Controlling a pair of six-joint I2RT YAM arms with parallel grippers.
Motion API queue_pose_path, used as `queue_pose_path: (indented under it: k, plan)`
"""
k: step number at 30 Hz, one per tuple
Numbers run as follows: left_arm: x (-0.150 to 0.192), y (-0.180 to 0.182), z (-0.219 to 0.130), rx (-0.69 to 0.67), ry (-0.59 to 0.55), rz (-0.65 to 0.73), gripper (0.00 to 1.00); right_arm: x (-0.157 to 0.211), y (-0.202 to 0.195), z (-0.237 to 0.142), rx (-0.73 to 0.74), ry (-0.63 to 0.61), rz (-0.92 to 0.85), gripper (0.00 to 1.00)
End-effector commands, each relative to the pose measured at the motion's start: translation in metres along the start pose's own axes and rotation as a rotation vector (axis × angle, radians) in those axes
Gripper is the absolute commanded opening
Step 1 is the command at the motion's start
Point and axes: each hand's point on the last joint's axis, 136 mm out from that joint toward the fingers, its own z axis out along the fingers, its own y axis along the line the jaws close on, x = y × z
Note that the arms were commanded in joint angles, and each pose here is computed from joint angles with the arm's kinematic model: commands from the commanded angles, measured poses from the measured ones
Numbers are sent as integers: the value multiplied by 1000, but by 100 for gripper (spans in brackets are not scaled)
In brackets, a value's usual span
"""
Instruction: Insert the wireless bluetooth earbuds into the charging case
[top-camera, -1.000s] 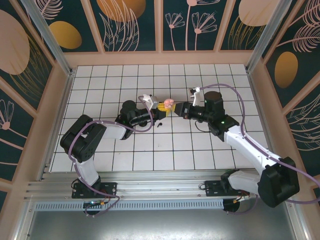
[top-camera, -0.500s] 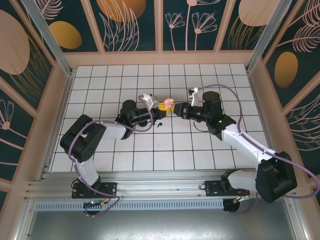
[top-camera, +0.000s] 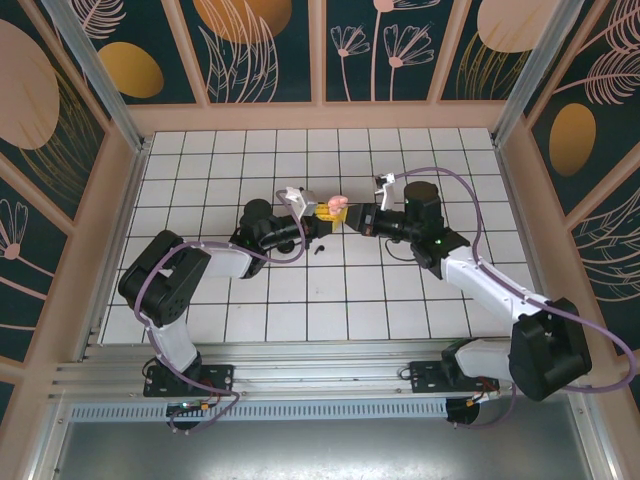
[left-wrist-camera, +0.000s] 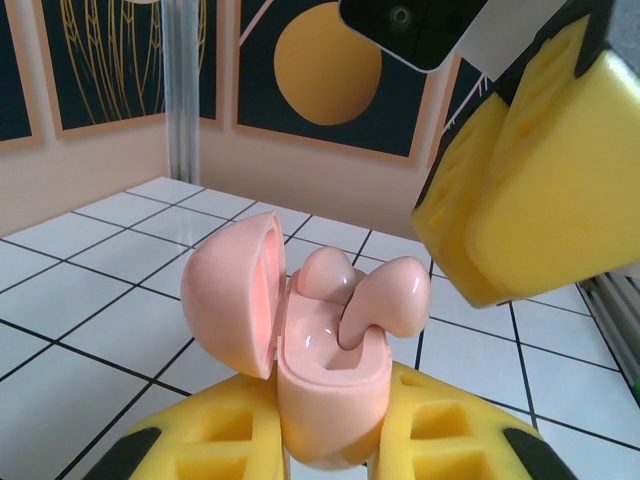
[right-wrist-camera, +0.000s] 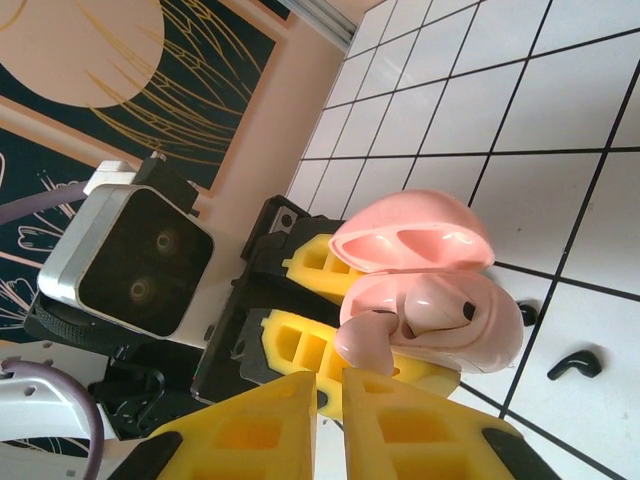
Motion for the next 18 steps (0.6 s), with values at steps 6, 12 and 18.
queue_pose_path:
  k: [6,12,18]
  plan:
    - [-23,-6,1,24,-45,55,5,-6,5,3,-41,-21,-7,14]
    - [-23,-6,1,25,-45,56,4,-9,7,6,-50,-24,-11,14]
    - [-24,-6,1,27,-48,58,4,-8,8,11,-52,-15,-12,14]
